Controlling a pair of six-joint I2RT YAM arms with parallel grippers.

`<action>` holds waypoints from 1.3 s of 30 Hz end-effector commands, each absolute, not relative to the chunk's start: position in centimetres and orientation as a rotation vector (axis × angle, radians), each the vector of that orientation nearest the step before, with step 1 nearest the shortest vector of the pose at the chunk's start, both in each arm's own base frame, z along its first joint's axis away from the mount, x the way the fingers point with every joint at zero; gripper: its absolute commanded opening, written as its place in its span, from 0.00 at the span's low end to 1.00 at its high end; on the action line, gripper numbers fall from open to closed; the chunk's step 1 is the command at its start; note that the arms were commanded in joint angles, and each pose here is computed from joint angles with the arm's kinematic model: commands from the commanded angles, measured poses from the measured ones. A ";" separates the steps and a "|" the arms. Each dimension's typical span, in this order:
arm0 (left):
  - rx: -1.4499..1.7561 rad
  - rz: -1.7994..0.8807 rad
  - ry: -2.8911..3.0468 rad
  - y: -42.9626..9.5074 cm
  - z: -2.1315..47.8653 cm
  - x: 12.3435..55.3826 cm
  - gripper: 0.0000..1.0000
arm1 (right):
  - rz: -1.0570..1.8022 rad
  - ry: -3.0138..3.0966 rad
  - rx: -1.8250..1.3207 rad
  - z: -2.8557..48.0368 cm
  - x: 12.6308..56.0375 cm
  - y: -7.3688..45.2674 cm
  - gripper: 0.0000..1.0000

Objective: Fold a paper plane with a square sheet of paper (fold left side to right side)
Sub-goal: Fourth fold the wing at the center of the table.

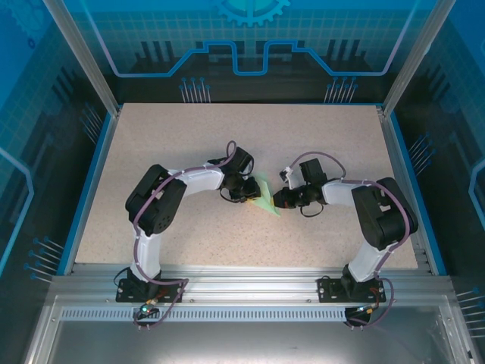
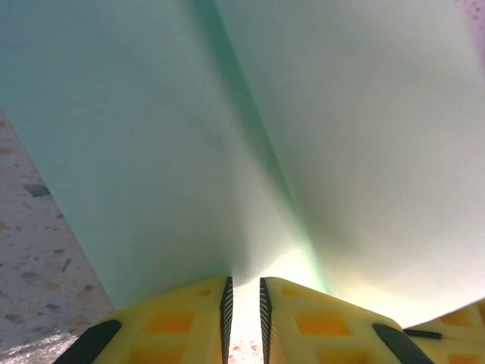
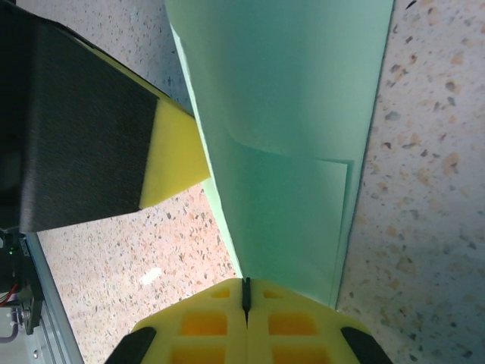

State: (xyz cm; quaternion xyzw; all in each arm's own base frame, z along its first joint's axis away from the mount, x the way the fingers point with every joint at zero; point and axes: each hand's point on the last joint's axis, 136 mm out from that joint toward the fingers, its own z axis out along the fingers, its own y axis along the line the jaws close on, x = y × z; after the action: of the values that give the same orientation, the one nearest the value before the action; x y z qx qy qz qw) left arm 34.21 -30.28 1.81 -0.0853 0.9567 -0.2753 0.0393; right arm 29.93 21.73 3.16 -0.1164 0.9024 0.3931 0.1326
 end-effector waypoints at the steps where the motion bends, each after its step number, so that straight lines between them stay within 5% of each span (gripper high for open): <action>1: -0.234 -0.788 2.968 -30.0 1.0 33.7 0.21 | 1.179 2.623 -0.305 3.3 30.5 21.5 0.00; 39: -0.247 -0.737 2.995 -29.6 0.0 33.5 0.20 | 1.179 2.680 -0.266 2.6 31.4 20.5 0.01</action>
State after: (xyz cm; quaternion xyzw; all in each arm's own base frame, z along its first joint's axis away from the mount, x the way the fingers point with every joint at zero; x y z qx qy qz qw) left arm 34.25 -30.18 1.63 -0.0868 0.9581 -0.2704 0.0385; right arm 30.82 21.02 2.51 -0.0949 0.9072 0.3968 0.1026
